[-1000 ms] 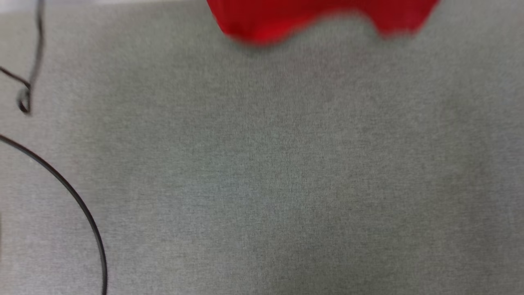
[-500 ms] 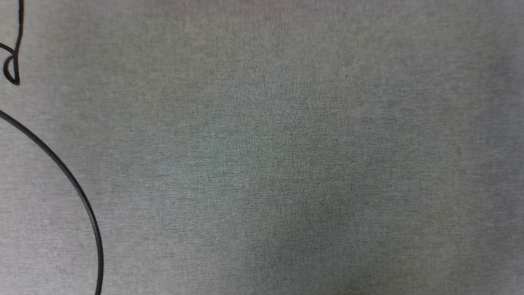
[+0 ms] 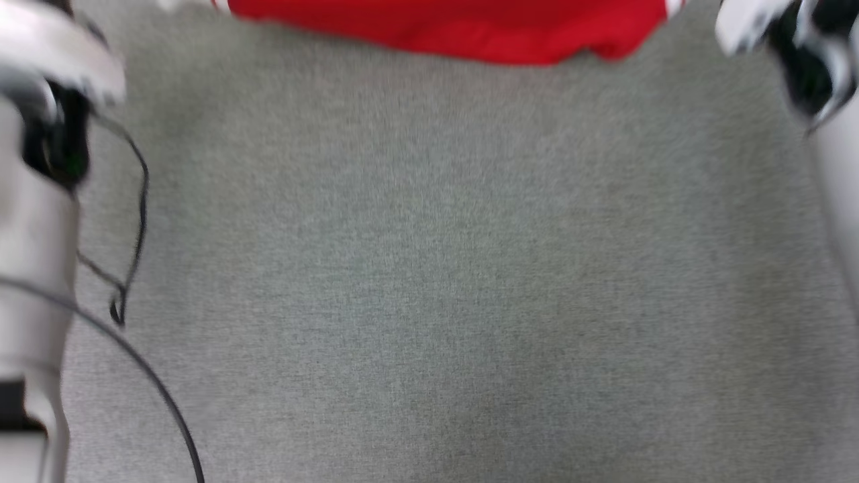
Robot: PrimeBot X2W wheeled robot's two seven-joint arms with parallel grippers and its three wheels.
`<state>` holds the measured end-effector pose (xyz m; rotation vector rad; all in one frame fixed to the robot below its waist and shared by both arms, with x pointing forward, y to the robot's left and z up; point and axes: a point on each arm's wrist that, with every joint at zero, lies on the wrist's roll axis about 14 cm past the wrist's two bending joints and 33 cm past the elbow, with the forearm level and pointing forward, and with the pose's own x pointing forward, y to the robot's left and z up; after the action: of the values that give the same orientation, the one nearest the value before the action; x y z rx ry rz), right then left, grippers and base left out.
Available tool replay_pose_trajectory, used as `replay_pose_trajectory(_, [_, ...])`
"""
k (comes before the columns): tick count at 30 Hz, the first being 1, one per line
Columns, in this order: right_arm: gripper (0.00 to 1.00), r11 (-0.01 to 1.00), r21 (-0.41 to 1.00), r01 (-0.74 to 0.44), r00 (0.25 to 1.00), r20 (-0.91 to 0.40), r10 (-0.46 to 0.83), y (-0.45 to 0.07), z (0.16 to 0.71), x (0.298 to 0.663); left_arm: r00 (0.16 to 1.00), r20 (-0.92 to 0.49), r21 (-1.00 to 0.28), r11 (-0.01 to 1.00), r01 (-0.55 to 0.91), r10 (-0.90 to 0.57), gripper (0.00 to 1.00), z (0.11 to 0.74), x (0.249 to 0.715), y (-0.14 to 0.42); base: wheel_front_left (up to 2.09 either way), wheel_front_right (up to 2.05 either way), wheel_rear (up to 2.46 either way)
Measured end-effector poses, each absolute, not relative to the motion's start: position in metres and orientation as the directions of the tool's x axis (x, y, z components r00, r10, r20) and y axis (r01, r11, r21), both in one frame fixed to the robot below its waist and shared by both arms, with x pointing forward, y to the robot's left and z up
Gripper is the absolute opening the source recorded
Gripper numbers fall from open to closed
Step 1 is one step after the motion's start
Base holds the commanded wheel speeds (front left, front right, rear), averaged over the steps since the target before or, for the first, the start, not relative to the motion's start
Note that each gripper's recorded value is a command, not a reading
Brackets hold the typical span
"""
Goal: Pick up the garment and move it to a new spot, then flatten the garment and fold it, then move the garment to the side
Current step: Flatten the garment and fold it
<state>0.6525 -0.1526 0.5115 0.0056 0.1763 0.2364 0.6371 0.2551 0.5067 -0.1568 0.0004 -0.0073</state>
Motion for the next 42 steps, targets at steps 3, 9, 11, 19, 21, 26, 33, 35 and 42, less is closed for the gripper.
replay_pose_trajectory(3, [0.00, 0.972, 0.067, -0.225, 0.950, -0.209, 0.234, -0.158, 0.496, 0.620, 1.000, -0.008, -0.181, 0.983, 0.000, -0.002, 0.00, 0.501, 0.605, 0.259, 0.00, 0.00, 0.00])
replay_pose_trajectory(9, [0.00, 0.969, 0.148, -0.199, 0.936, -0.264, 0.233, -0.166, 0.469, 0.547, 0.999, -0.042, -0.224, 0.974, -0.022, 0.012, 0.00, 0.483, 0.530, 0.257, 0.00, 0.00, 0.00])
replay_pose_trajectory(11, [0.00, 0.970, 0.156, -0.187, 0.933, -0.280, 0.225, -0.172, 0.463, 0.524, 0.999, -0.038, -0.231, 0.973, -0.026, 0.018, 0.00, 0.483, 0.507, 0.254, 0.00, 0.00, 0.00])
replay_pose_trajectory(19, [0.00, 0.963, 0.242, -0.122, 0.920, -0.336, 0.201, -0.184, 0.436, 0.432, 0.990, -0.122, -0.263, 0.960, -0.095, 0.065, 0.00, 0.461, 0.411, 0.251, 0.00, 0.00, 0.00])
replay_pose_trajectory(21, [0.00, 0.958, 0.268, -0.104, 0.914, -0.353, 0.198, -0.182, 0.431, 0.411, 0.985, -0.148, -0.269, 0.955, -0.122, 0.084, 0.00, 0.457, 0.389, 0.253, 0.00, 0.00, 0.00])
replay_pose_trajectory(26, [0.00, 0.951, 0.307, -0.034, 0.893, -0.418, 0.167, -0.189, 0.411, 0.357, 0.963, -0.261, -0.272, 0.951, -0.145, 0.072, 0.00, 0.439, 0.337, 0.242, 0.00, 0.00, 0.00])
replay_pose_trajectory(33, [0.73, 0.952, 0.306, 0.006, 0.813, -0.556, 0.174, -0.176, 0.379, 0.305, 0.943, -0.324, -0.239, 0.957, -0.165, 0.082, 0.00, 0.430, 0.299, 0.237, 0.00, 0.00, 0.00])
replay_pose_trajectory(35, [1.00, 0.954, 0.300, -0.004, 0.818, -0.548, 0.176, -0.173, 0.383, 0.305, 0.946, -0.314, -0.234, 0.959, -0.161, 0.082, 0.00, 0.433, 0.299, 0.234, 0.00, 0.00, 0.00])
replay_pose_trajectory(42, [1.00, 0.961, 0.274, -0.045, 0.929, -0.341, 0.141, -0.179, 0.444, 0.361, 0.967, -0.243, -0.233, 0.963, -0.133, 0.075, 0.00, 0.454, 0.307, 0.226, 0.00, 0.00, 0.00])
